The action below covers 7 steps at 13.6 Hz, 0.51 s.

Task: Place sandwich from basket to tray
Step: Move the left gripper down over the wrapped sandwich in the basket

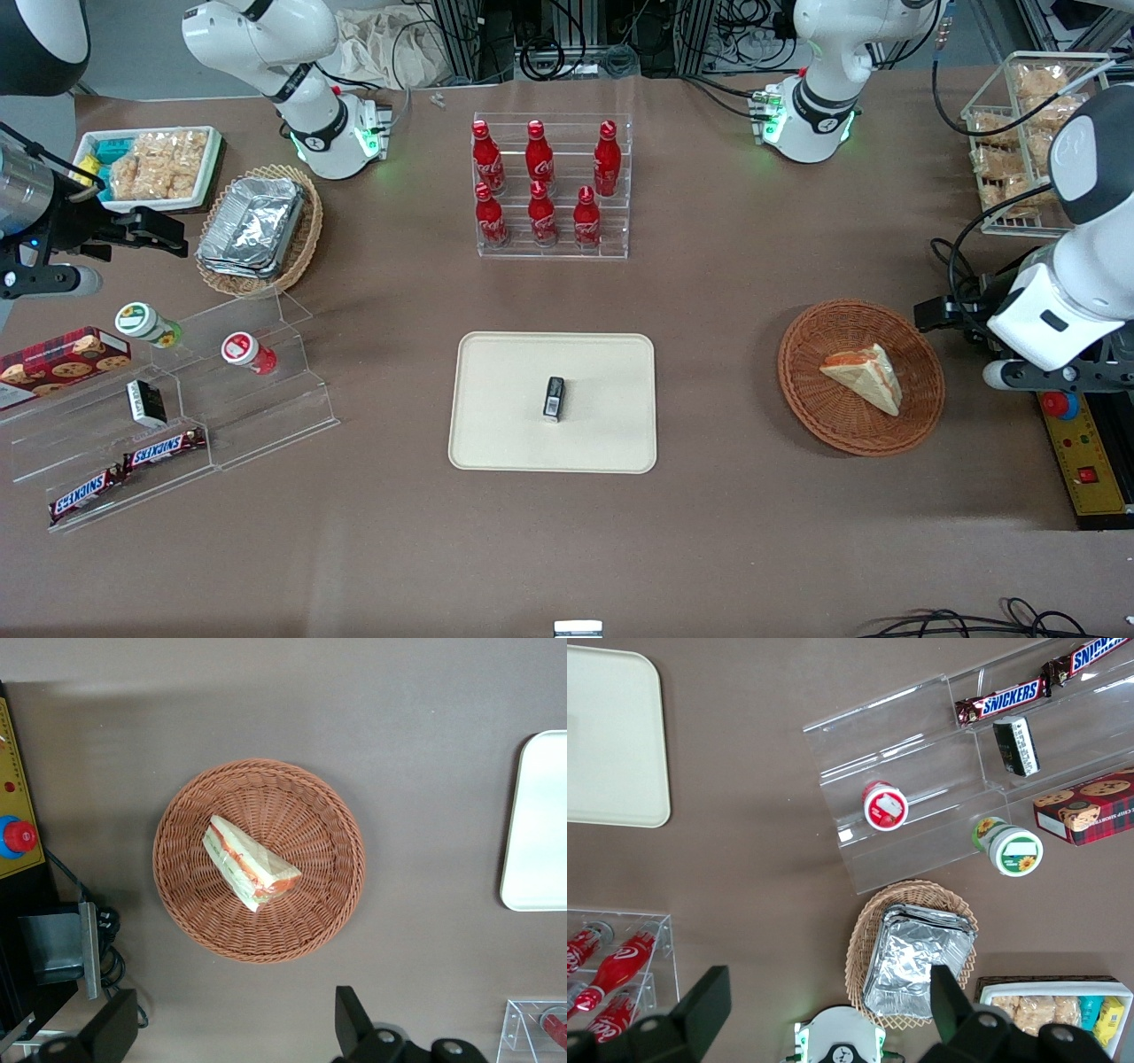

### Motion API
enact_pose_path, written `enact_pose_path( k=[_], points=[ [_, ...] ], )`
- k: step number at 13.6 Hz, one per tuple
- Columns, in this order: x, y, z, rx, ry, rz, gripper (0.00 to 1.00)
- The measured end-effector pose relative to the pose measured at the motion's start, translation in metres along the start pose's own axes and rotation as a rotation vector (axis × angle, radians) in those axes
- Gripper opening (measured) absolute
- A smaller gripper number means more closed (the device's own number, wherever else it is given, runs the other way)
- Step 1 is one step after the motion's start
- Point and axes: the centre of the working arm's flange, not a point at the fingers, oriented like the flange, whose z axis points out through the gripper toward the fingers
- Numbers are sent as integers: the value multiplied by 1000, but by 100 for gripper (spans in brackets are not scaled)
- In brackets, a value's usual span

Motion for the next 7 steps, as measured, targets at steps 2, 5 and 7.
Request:
enact_pose_path(
  k=[2,5,7],
  points=[
    [0,-1,1,0,-7,-10,100],
    [2,-3,9,1,-25,-51,100],
    [4,-7,21,4,-55,-160,100]
  ],
)
